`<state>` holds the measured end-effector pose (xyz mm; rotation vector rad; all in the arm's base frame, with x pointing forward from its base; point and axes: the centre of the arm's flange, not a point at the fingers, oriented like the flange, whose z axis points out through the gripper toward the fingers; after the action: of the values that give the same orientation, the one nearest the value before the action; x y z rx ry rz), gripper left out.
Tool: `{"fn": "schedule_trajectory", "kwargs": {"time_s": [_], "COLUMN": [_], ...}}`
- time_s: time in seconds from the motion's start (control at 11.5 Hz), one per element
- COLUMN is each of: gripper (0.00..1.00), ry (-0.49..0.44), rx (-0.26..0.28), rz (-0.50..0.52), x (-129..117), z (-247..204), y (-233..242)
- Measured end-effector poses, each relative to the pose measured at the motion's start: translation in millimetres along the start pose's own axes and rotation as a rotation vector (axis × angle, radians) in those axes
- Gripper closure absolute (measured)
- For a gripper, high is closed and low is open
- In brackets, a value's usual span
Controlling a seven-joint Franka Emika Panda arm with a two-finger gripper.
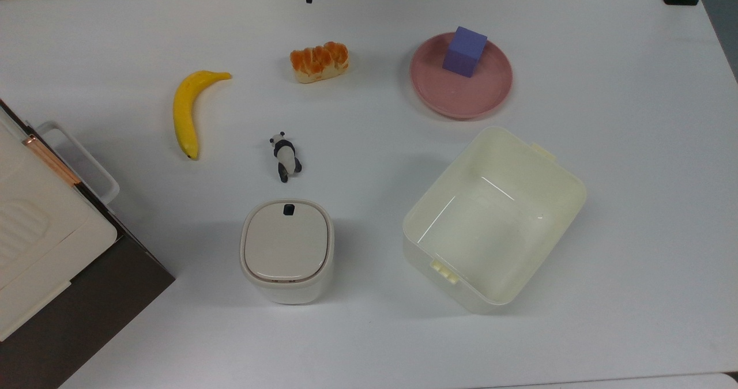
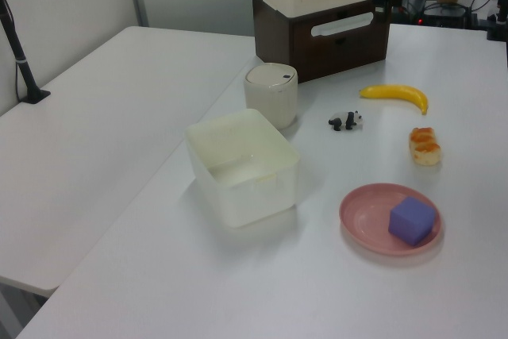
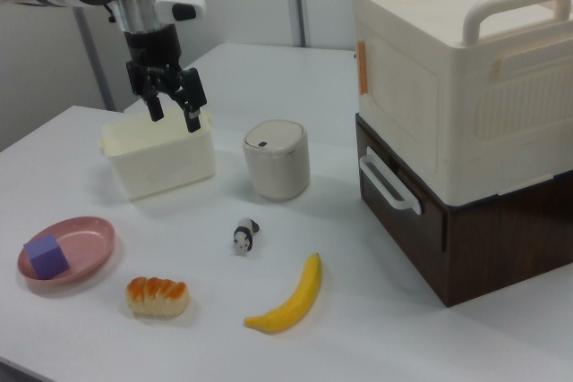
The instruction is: Slide the drawer open
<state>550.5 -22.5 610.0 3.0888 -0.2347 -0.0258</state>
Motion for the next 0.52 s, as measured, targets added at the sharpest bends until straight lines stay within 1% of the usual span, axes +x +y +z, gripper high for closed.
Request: {"fn": "schedule_trajectory", "kwargs": {"time_s": [0.26, 0.52], "gripper": [0.00, 0.00], "ry": [0.000, 0.000], "rx": [0.000, 0.001], "rz": [0.008, -0.018], "x": [0.6, 0.6], "z": [0.0, -0.1], "y": [5.3, 5.4]}}
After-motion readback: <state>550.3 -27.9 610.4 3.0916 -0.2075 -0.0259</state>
